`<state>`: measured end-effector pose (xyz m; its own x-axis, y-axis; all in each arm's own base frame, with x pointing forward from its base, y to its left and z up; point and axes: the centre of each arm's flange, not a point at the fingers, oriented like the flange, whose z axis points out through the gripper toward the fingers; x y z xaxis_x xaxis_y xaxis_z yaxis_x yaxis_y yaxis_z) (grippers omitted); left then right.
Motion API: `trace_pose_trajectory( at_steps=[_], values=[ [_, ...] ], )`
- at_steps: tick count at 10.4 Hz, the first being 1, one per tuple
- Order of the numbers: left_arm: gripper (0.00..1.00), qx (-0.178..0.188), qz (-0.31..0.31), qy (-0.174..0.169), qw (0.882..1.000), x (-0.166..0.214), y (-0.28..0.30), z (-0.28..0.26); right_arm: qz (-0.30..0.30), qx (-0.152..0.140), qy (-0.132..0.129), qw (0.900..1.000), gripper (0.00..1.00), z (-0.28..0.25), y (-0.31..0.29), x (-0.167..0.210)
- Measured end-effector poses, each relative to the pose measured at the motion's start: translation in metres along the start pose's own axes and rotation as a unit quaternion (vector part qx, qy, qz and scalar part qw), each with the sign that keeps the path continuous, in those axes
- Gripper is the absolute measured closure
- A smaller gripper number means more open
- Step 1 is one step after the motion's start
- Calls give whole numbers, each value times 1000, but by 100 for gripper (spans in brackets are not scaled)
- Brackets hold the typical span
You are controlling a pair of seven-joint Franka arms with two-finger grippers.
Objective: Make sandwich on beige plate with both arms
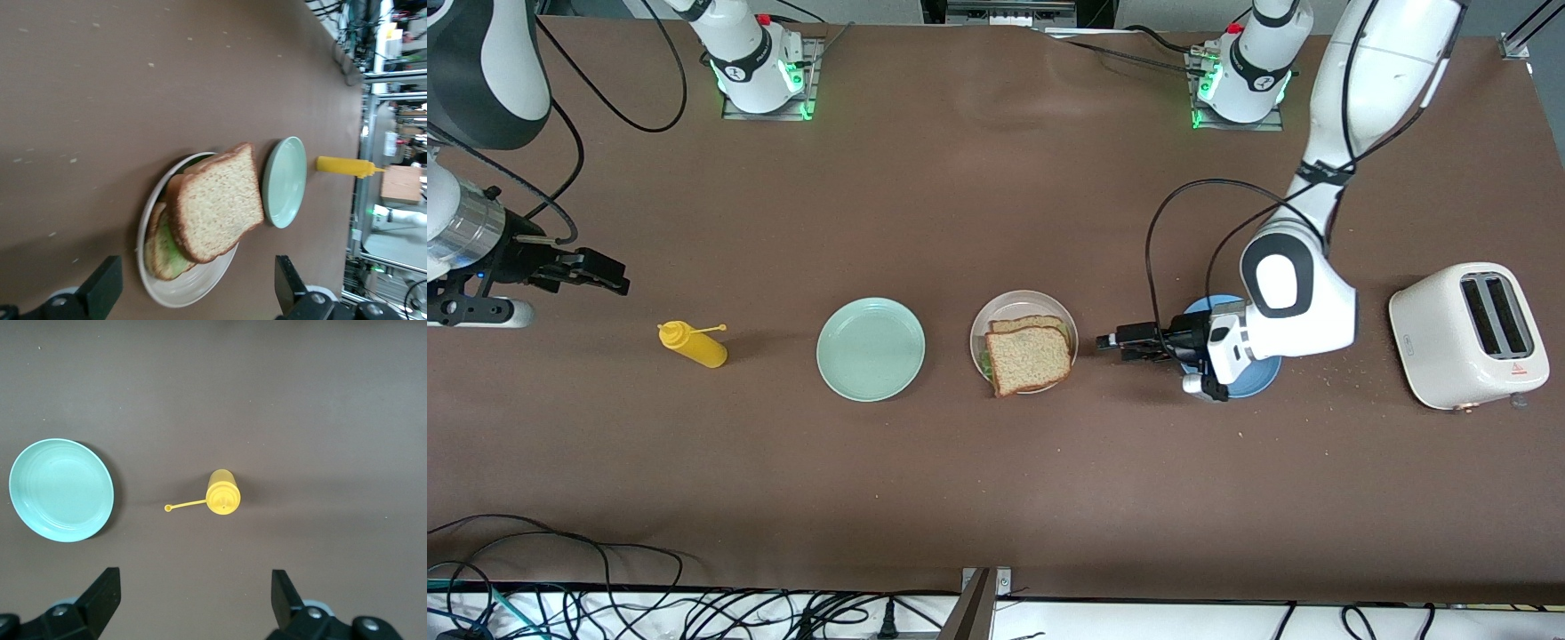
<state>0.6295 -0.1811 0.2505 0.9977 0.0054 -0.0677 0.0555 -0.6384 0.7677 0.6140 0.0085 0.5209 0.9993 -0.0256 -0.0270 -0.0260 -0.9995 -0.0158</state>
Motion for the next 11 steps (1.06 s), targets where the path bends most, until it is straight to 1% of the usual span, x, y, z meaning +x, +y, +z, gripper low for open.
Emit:
trace_pose_trajectory(
  at_steps=[2,3,4,5,6,8,9,11],
  values=[
    [0,63,-24,-24,997,-3,11,-18,4,-1,-1,1000,0,1,4,0],
    [0,105,-35,-40,993,-7,16,-26,9,-1,-3,1000,0,1,9,0],
    [0,157,-45,-62,985,-12,18,-35,17,-3,-6,1000,0,1,19,-1],
    [0,199,-50,-80,975,-16,16,-50,27,-4,-7,1000,0,1,31,-1],
    [0,230,-51,-95,967,-20,11,-67,39,-6,-7,999,0,1,44,-1],
    [0,288,-46,-115,950,-23,-9,-101,55,-8,-7,998,0,1,63,-2],
    [0,320,-43,-124,938,-25,-19,-113,56,-8,-7,998,0,1,64,-2],
    [0,371,-50,-124,919,-28,-23,-134,56,-8,-8,998,0,1,64,-2]
  ],
)
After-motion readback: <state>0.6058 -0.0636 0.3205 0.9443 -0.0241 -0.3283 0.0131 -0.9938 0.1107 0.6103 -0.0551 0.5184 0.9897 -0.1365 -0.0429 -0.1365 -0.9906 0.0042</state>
